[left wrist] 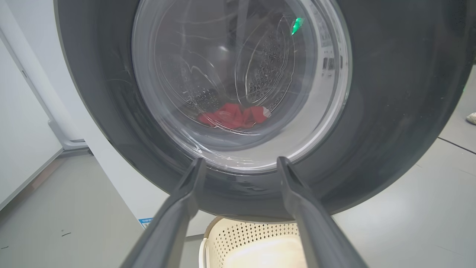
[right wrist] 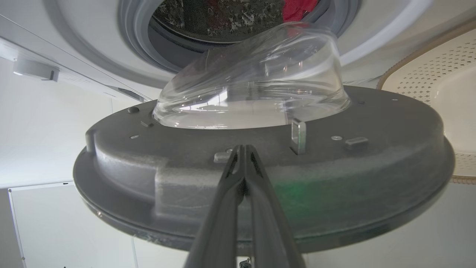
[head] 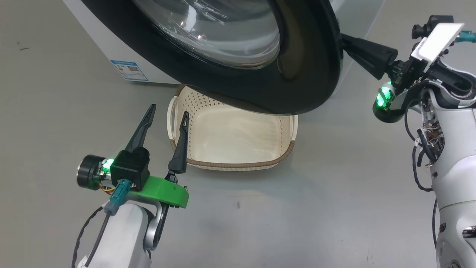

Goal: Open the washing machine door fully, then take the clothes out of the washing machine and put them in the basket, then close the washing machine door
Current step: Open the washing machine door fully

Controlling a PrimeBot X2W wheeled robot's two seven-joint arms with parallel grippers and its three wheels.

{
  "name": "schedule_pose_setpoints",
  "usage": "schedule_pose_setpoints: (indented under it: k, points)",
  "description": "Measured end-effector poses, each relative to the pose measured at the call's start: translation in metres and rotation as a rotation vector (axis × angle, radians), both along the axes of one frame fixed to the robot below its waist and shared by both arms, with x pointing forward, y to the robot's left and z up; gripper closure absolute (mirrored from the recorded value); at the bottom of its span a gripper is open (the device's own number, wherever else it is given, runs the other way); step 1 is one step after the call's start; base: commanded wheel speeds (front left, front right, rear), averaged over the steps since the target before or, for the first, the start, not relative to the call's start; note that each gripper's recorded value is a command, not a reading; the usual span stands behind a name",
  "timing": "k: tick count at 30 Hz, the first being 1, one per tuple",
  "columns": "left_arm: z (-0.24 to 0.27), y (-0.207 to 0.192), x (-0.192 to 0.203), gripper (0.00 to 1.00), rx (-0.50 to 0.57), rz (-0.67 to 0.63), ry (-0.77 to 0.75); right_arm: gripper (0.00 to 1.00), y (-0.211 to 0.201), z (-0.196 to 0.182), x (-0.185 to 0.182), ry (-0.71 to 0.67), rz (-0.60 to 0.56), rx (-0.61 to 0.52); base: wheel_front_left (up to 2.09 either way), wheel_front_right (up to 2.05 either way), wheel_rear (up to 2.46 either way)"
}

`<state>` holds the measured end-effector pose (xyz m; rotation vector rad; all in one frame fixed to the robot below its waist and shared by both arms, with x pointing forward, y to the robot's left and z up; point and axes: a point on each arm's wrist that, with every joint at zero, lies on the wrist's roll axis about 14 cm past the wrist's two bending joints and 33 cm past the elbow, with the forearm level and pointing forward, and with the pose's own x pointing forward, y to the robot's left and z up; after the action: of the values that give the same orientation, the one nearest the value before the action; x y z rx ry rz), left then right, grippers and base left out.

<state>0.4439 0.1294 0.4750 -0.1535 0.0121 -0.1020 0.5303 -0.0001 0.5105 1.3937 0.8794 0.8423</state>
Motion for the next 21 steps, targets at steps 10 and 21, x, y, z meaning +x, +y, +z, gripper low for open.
schedule_pose_setpoints:
  k: [10,21]
  points:
    - [0.004,-0.001,-0.014,0.00,-0.002,-0.006,-0.001,1.00,0.007,0.000,-0.031,0.026,0.024,0.031,0.00,0.00,0.00]
    - [0.012,0.006,-0.034,0.00,-0.004,0.016,-0.013,1.00,0.024,0.000,-0.071,0.037,0.080,0.033,0.00,0.00,0.00]
